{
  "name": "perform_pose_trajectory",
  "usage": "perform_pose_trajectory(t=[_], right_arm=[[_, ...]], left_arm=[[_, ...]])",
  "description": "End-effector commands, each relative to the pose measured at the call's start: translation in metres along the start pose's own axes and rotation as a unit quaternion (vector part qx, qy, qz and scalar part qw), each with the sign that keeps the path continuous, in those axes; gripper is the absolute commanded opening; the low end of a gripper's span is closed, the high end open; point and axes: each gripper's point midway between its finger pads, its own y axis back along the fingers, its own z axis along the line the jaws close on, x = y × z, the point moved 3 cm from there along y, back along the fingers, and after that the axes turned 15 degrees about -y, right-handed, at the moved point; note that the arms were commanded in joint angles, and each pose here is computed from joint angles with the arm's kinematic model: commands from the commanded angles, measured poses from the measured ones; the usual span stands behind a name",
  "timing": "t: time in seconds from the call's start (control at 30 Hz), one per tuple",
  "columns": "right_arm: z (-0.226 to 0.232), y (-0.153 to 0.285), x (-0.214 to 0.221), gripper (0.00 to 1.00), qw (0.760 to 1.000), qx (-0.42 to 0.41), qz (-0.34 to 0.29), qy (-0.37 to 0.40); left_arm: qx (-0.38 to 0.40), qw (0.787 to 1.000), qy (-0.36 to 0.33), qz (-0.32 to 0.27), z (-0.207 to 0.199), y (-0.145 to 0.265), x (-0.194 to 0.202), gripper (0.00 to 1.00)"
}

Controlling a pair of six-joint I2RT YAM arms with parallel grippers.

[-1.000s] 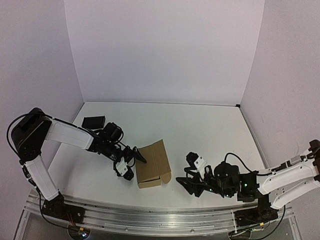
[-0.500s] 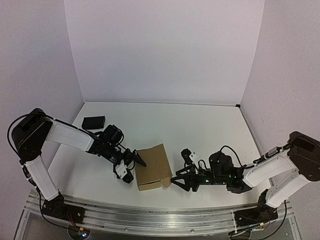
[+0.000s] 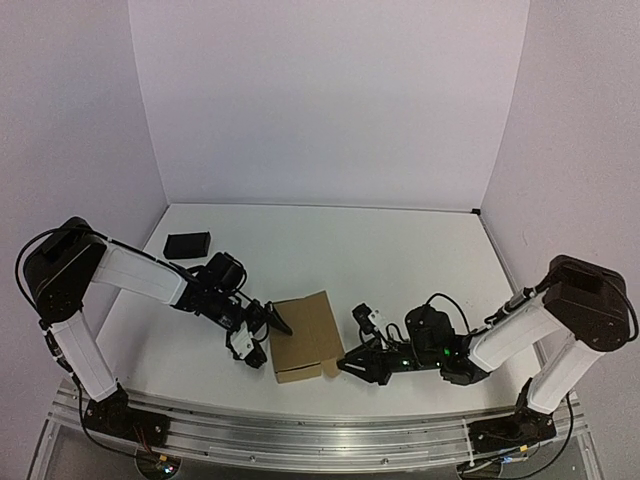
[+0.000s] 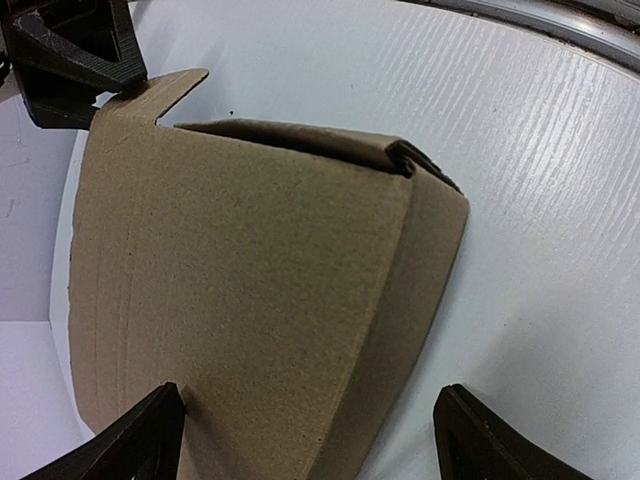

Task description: Fold the paper box

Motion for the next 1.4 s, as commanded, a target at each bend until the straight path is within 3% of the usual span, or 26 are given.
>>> perform_pose_trajectory(t=[0.0, 0.27, 0.8, 1.13, 1.37], right_arm=[[0.009, -0.014, -0.005, 0.21, 0.999, -0.038, 0.013, -0.003], [0.014, -0.024, -0.017, 0.0, 0.994, -0.05, 0.003, 0.097], [0.0, -0.05, -0.018, 0.0, 0.969, 0.004, -0.02, 0.246], [-0.004, -0.063, -0.02, 0.0, 0.956, 0.021, -0.088, 0.277], [-0.012, -0.082, -0.013, 0.1, 0.953, 0.052, -0.123, 0.271]], left_arm=[[-0.012, 1.0, 0.0, -0.004, 0.002, 0.0, -0.004, 0.9], [-0.043, 0.999, 0.01, -0.02, 0.012, 0.001, -0.007, 0.91], [-0.059, 0.993, 0.096, -0.015, 0.013, 0.007, 0.0, 0.9], [-0.049, 0.989, 0.136, -0.017, -0.003, 0.005, -0.002, 0.79], [-0.04, 0.987, 0.156, -0.017, -0.009, 0.004, -0.002, 0.69]])
